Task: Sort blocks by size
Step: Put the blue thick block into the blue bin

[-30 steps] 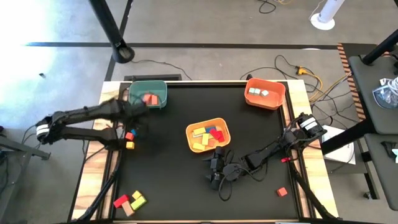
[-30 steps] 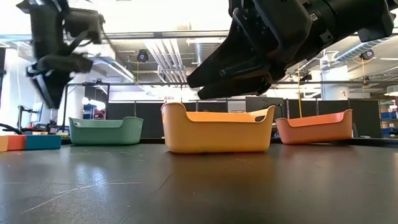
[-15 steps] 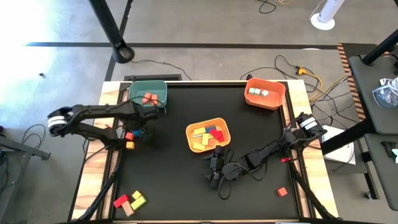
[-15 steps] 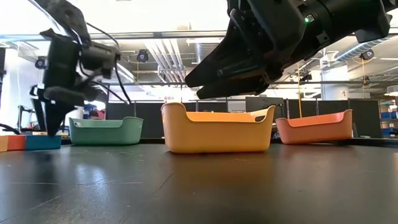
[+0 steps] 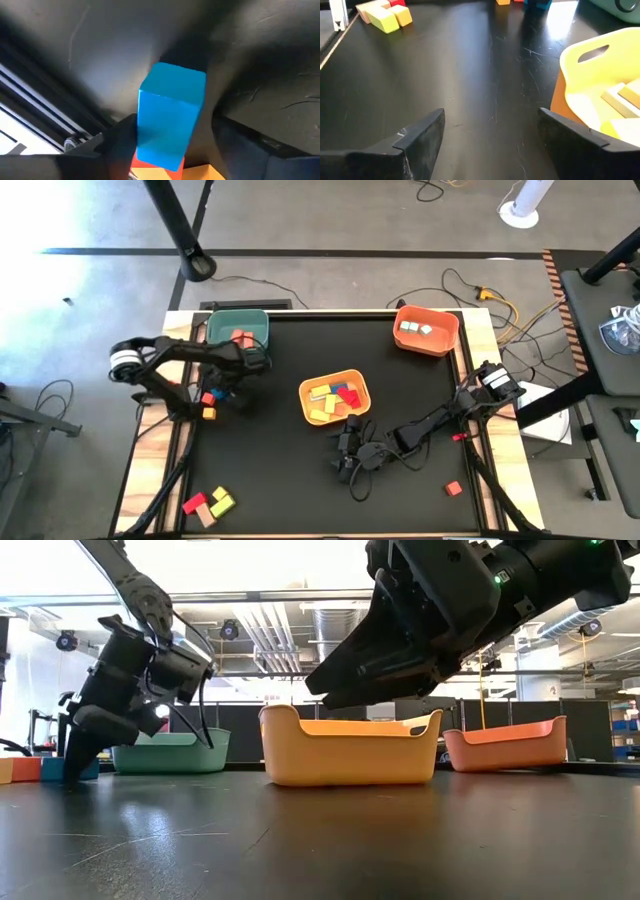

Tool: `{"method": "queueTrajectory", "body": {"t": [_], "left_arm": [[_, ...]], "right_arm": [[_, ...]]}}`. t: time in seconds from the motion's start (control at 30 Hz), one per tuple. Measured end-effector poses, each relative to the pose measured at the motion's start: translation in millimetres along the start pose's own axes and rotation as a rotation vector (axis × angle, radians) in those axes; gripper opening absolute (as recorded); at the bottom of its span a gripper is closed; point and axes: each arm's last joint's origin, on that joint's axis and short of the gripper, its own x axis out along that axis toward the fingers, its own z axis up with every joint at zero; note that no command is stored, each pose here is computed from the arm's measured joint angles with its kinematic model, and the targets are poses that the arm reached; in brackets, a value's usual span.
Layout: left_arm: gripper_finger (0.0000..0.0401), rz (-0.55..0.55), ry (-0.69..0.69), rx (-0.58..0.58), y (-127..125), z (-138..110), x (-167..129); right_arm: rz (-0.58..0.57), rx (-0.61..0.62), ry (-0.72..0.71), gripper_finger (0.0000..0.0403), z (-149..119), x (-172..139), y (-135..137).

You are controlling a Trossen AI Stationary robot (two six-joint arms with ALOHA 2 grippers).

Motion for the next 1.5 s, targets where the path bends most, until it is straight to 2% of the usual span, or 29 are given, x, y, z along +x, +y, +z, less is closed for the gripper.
{"method": "queueTrajectory", "body": {"t": [0.1,0.23,0.37,0.5,0.63,0.77,0.93,1.17,1.5], "left_arm": [[0.0195,-0.01,0.012,0.002,-2,2,2],[0.0114,-0.034,-0.019,0.0,-1,2,-5],[0.0113,-0.053,-0.131,-0.023,2,6,-30],[0.0113,-0.071,-0.287,-0.053,9,10,-74],[0.0113,-0.019,-0.44,-0.135,28,17,-116],[0.0113,-0.017,-0.48,-0.23,54,31,-136],[0.0113,0.008,-0.41,-0.328,85,55,-127],[0.0113,0.031,-0.273,-0.414,122,81,-94],[0.0113,0.118,-0.185,-0.407,129,111,-58]], "right_arm": [[0.0,-0.001,0.001,0.0314,0,0,0],[0.0,-0.002,0.001,0.0315,0,0,0],[0.0,-0.004,0.002,0.0306,-1,0,0],[0.0,-0.005,0.002,0.0296,-1,0,0],[0.0,-0.004,0.0,0.0291,0,0,0],[0.005,-0.001,-0.009,0.0293,0,-1,1],[0.033,-0.104,-0.084,0.0301,7,-7,15],[-0.012,-0.262,-0.172,0.0294,17,-29,45],[0.011,-0.297,-0.176,0.0281,18,-35,54]]}}
